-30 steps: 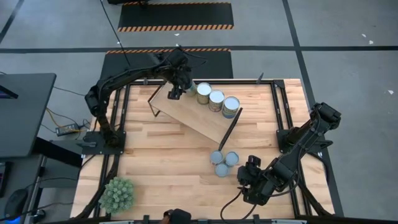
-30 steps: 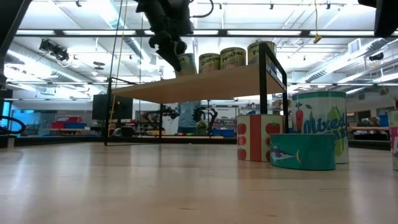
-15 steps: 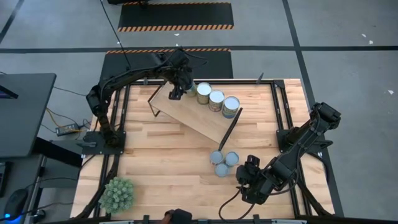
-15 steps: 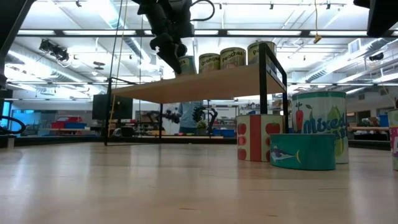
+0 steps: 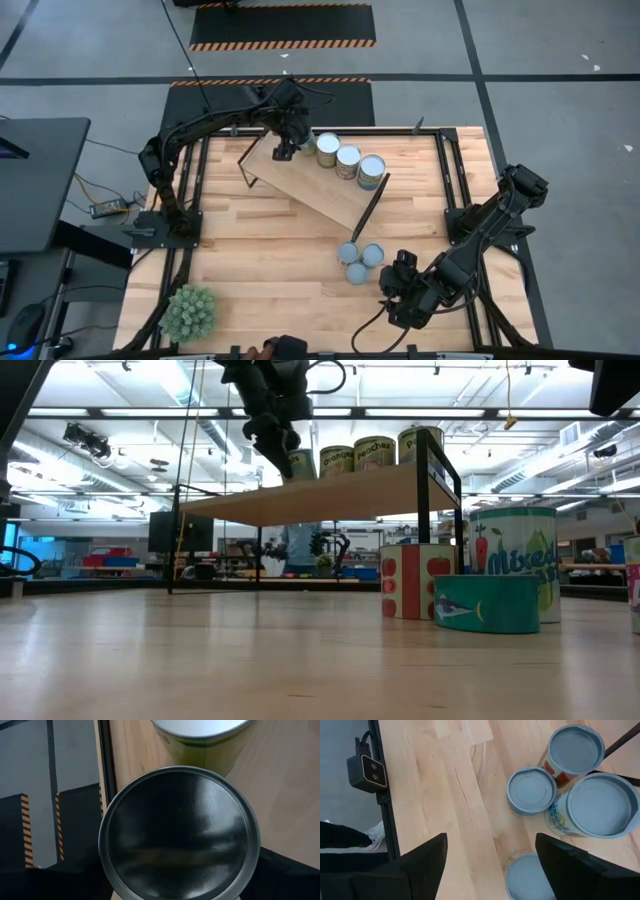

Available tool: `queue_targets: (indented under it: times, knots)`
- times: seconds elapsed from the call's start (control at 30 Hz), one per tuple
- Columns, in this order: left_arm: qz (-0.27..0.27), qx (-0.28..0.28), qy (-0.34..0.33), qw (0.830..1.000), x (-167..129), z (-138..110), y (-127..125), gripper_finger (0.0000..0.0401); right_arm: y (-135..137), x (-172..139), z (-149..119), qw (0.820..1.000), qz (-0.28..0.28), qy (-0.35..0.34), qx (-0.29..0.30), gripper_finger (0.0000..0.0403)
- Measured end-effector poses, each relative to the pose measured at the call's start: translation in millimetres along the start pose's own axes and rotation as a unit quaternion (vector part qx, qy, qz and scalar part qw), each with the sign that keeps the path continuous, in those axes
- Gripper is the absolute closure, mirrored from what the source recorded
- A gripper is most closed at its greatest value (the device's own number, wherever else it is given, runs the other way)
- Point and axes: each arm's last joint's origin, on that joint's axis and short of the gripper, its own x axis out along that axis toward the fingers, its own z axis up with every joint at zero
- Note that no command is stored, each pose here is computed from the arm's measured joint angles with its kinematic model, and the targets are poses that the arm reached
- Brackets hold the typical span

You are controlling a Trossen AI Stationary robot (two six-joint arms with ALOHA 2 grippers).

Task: Pick and place cans onto a shelf
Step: Put the canned carrots on the shelf

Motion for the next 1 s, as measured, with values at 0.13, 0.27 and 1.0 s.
queue_targets:
  times: [0.13, 0.27, 1.0]
  knots:
    - [0.006, -0.005, 0.005, 1.000, 0, 0, 0, 0.0083, 1, 0, 0, 1.000, 0.003, -0.002, 0.001, 0.0094]
    - [0.004, -0.007, 0.005, 1.000, 0, 2, -3, 0.0081, 1, 0, 1, 1.000, 0.004, -0.003, 0.002, 0.0094]
    - [0.062, 0.027, 0.050, 0.996, 0, 9, -9, 0.0014, 0, 2, 6, 1.000, 0.013, -0.009, 0.002, 0.0094]
